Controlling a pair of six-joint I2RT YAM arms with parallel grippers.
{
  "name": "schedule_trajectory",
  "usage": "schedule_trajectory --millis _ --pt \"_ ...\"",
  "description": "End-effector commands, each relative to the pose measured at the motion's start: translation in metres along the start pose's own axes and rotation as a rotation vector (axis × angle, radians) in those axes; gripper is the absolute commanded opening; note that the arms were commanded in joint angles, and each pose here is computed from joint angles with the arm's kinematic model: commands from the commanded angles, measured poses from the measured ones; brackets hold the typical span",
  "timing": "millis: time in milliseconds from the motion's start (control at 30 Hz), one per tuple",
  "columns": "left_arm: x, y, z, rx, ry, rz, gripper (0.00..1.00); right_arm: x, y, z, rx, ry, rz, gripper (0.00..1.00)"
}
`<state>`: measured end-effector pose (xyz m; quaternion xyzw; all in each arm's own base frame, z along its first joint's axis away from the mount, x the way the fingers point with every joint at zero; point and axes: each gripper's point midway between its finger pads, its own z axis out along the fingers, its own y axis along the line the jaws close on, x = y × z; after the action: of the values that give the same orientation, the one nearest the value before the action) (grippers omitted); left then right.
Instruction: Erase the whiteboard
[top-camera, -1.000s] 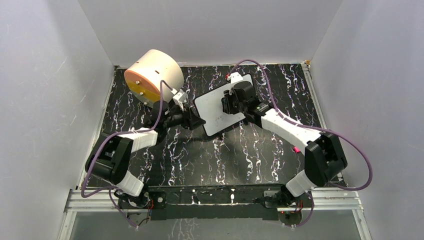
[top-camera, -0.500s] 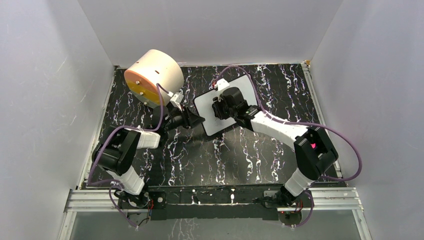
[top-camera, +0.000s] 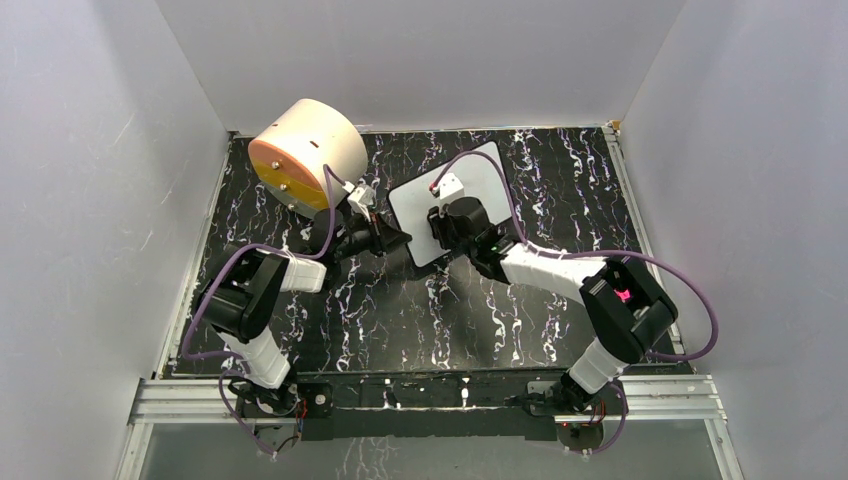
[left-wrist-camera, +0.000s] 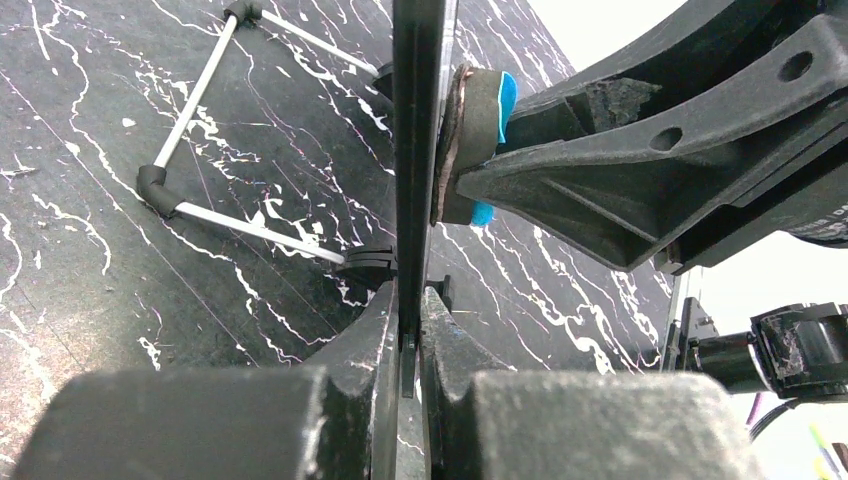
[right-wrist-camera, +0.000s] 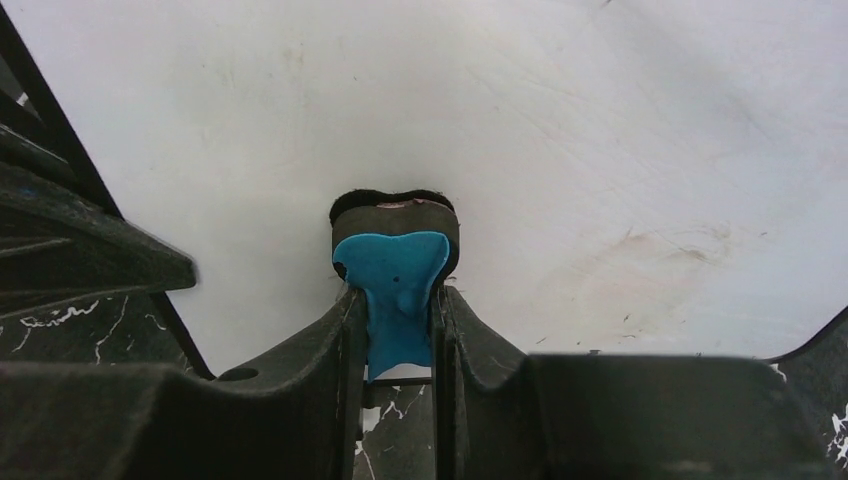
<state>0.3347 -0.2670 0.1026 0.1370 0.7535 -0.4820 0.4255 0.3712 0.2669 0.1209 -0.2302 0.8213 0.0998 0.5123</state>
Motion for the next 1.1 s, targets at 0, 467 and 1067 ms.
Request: schedule_trajectory --millis 0,467,1067 --pt "-0.011 -0.019 0.002 0.075 -0.003 0.050 0.00 0.002 -0.030 -0.002 0.117 -0.043 0.005 0.07" --pt "0.000 -0.019 0.003 0.092 0.069 0.064 0.00 -0.013 0.006 0.005 -0.027 -0.045 0.038 0.08" --pt "0.002 -0.022 0.000 0.102 0.107 0.085 0.00 -0.003 -0.021 0.014 0.066 0.017 0.107 0.07"
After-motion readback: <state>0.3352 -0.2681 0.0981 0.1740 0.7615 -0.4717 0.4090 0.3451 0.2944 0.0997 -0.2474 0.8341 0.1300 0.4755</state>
